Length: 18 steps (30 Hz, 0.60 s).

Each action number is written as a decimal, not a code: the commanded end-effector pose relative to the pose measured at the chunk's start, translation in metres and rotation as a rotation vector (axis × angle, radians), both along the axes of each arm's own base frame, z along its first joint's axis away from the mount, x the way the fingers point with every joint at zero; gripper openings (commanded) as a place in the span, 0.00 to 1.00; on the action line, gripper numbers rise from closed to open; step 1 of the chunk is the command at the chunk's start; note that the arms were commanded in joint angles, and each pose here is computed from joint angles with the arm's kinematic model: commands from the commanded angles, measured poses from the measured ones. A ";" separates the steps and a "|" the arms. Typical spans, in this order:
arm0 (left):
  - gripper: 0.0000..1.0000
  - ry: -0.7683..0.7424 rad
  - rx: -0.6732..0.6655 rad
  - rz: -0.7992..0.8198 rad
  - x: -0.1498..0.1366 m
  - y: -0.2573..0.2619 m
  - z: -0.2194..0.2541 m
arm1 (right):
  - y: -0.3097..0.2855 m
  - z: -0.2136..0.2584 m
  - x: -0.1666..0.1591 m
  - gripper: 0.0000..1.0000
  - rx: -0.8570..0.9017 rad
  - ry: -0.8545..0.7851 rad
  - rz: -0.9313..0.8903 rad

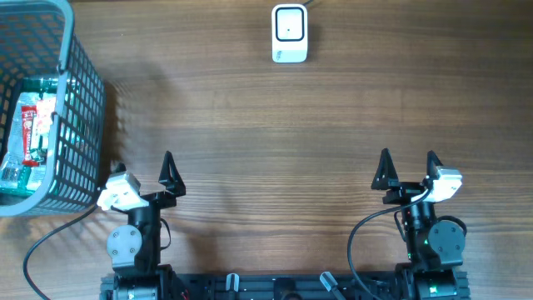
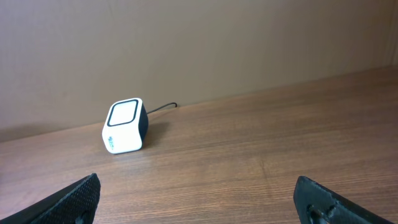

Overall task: Scan the item barcode
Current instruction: 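Move the left gripper toward the grey basket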

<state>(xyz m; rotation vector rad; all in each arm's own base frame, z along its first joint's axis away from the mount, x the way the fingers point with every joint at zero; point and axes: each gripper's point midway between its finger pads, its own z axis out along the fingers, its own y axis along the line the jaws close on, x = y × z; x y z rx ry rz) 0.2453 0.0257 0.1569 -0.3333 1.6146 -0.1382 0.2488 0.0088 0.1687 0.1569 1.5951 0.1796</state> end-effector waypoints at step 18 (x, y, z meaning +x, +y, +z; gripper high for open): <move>1.00 -0.008 0.143 -0.070 0.000 -0.011 0.011 | -0.003 0.000 0.000 1.00 -0.006 0.001 -0.014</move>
